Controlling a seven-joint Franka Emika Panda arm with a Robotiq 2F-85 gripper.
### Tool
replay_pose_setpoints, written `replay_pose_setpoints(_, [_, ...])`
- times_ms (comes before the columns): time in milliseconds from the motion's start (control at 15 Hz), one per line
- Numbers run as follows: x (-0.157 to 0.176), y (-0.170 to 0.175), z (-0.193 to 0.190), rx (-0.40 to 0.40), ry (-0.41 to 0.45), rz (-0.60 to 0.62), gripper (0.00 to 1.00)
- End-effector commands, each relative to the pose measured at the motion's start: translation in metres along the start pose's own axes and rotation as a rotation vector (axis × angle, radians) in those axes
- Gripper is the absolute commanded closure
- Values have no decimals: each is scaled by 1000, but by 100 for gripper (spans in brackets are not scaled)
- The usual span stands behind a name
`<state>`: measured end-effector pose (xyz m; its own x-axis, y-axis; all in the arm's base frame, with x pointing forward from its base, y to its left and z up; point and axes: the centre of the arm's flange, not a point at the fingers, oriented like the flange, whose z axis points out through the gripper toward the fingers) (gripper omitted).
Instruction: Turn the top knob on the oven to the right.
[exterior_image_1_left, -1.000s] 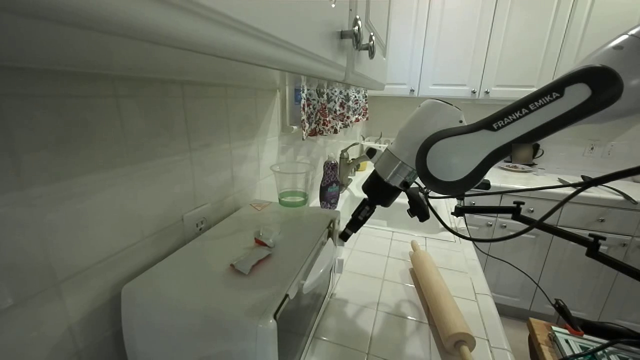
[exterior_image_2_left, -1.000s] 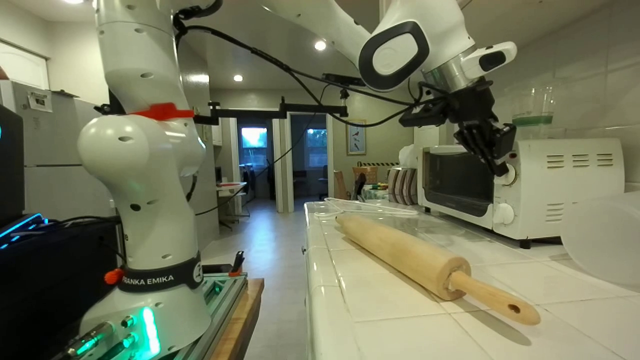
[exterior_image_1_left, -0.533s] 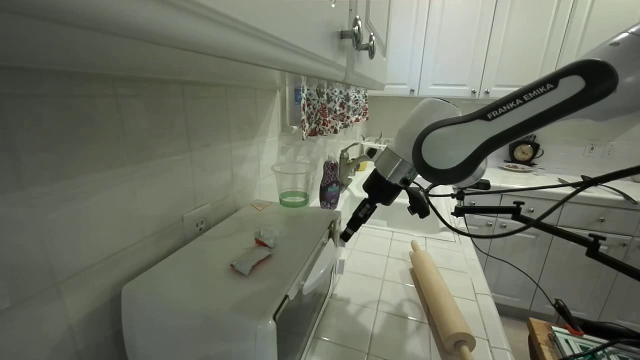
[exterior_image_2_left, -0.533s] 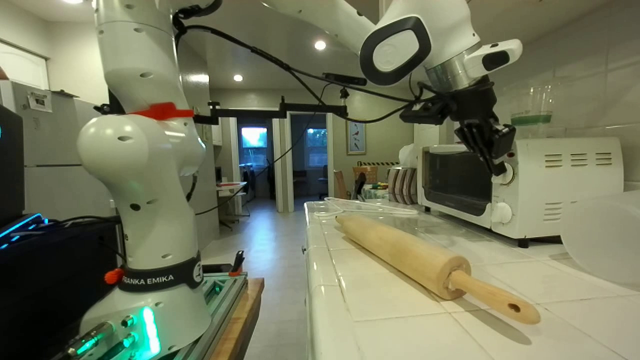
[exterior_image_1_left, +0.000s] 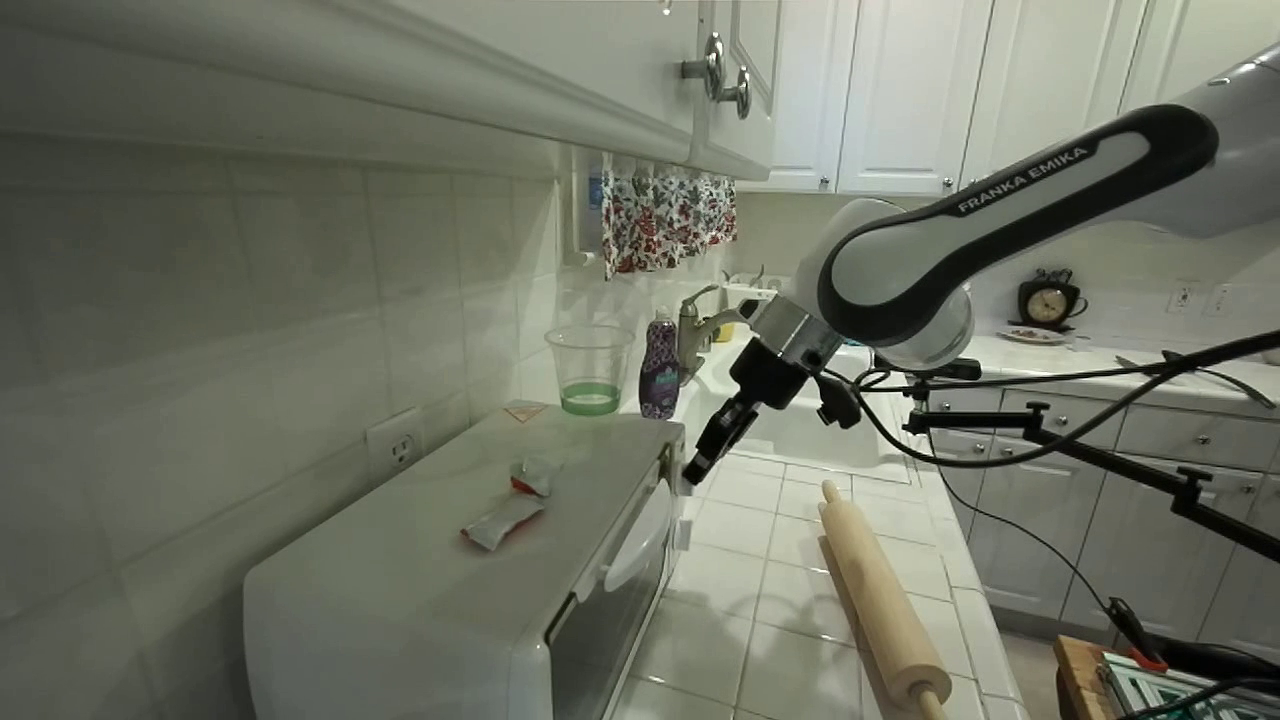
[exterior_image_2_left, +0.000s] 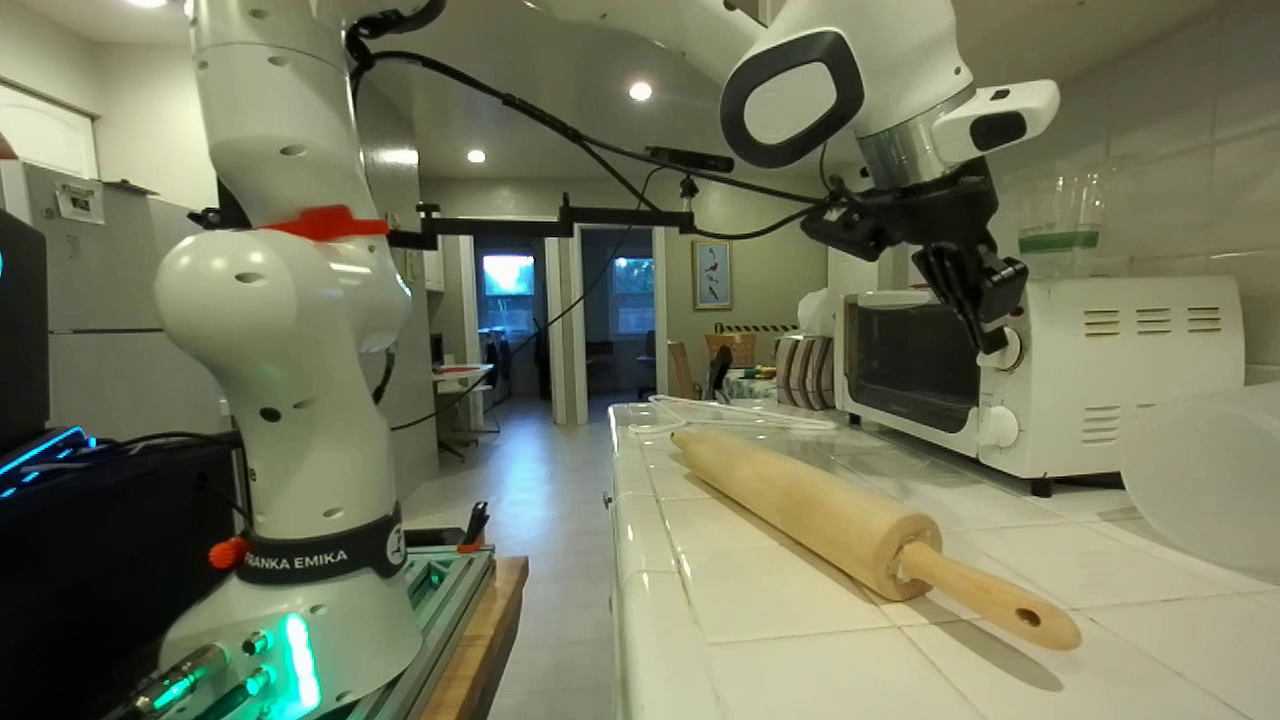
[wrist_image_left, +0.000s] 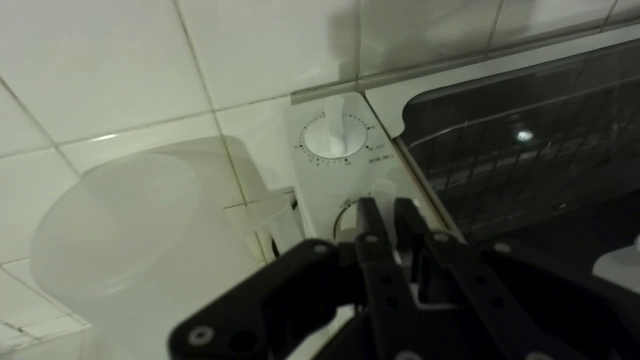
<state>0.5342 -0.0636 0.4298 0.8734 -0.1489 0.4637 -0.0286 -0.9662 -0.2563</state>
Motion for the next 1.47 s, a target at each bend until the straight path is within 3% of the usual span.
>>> replay_pose_setpoints(0, [2, 12, -5, 68, -2, 44, 97])
replay_pose_setpoints(667, [-12, 31, -9, 225, 16, 147, 97])
replay_pose_setpoints(1400, [-27, 33, 3, 343, 51, 149, 97])
